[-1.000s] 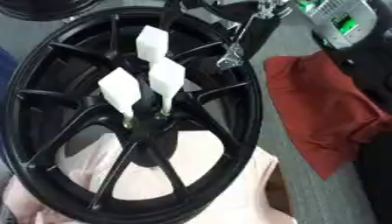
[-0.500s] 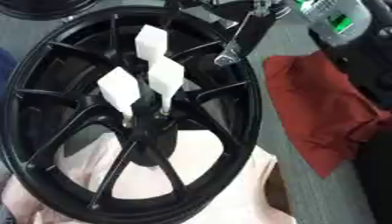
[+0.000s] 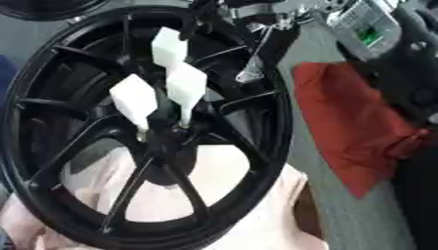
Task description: Pull the pin out of the wheel hub.
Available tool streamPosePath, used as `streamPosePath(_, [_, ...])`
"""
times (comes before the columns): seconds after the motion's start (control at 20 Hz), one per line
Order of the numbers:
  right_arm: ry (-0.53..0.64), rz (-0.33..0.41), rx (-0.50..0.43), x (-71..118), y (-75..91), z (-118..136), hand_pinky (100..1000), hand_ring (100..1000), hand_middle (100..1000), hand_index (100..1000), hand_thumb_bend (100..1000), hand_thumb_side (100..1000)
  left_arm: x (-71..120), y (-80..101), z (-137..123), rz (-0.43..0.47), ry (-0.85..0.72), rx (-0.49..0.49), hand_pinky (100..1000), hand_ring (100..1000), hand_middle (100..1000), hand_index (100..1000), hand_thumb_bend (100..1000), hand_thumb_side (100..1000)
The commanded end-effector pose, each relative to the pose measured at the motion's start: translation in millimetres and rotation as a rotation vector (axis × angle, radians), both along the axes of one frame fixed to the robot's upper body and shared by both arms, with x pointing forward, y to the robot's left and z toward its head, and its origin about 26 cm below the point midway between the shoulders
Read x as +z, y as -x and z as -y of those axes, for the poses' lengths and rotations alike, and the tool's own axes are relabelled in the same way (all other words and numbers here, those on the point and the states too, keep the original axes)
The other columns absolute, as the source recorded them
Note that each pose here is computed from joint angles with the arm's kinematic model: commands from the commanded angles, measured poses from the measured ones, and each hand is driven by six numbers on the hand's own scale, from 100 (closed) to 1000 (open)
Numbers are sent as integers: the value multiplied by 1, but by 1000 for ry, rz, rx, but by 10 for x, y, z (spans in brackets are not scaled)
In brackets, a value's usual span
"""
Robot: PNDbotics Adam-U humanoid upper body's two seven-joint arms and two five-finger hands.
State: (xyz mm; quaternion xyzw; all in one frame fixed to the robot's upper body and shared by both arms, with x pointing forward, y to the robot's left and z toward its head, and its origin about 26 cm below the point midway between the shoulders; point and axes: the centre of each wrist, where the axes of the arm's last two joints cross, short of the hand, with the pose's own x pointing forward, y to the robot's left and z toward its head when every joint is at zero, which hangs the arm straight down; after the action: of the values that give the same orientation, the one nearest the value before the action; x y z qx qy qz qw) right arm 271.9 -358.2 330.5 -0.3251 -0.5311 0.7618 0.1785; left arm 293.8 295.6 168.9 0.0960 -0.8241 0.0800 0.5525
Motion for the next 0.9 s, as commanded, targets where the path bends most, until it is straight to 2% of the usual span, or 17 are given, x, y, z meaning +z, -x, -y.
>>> streamPosePath(0.05, [121, -6, 45, 81, 29, -36, 735, 650, 754, 876, 386, 357, 63, 5, -27, 19, -6, 6, 658, 514, 519, 686, 371, 517])
streamPosePath(0.9, [119, -18, 47, -4, -9, -86, 704, 631, 699, 847, 379, 332, 73, -11, -20, 23, 1, 7, 662, 515, 519, 686, 372, 519])
